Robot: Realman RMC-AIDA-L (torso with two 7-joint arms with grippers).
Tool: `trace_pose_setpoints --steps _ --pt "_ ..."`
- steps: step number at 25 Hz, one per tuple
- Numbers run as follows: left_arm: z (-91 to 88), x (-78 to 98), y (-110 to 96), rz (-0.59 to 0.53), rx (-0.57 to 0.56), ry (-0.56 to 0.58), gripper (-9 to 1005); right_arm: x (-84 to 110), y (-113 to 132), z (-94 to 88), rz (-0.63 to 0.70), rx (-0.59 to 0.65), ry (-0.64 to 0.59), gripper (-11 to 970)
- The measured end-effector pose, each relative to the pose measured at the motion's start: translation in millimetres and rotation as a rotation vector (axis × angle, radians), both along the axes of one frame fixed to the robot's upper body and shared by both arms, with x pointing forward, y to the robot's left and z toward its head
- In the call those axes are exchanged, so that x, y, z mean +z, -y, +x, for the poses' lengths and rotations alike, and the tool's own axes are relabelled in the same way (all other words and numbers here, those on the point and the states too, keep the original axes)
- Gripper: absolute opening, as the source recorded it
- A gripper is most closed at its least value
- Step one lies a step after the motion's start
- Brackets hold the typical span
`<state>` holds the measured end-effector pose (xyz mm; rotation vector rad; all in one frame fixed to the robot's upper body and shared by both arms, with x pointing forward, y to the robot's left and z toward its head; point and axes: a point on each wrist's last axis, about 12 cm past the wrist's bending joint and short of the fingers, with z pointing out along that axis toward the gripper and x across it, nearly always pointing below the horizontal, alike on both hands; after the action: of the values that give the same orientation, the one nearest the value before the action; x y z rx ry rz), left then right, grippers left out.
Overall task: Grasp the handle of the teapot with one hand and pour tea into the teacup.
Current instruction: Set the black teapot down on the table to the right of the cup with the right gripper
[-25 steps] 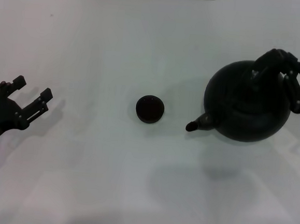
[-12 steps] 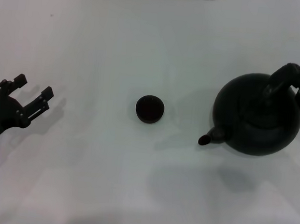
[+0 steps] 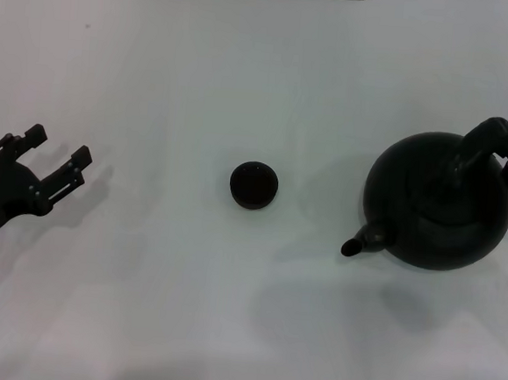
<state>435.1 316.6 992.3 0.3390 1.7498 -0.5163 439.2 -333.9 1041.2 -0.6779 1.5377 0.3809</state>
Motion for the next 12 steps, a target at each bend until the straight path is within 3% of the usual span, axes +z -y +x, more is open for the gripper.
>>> trace_pose_setpoints --steps 12 --pt "3.6 1.0 2.5 -0.002 -0.005 0.006 773 -7.9 -1.1 7.6 -0.053 0.027 -0.016 96"
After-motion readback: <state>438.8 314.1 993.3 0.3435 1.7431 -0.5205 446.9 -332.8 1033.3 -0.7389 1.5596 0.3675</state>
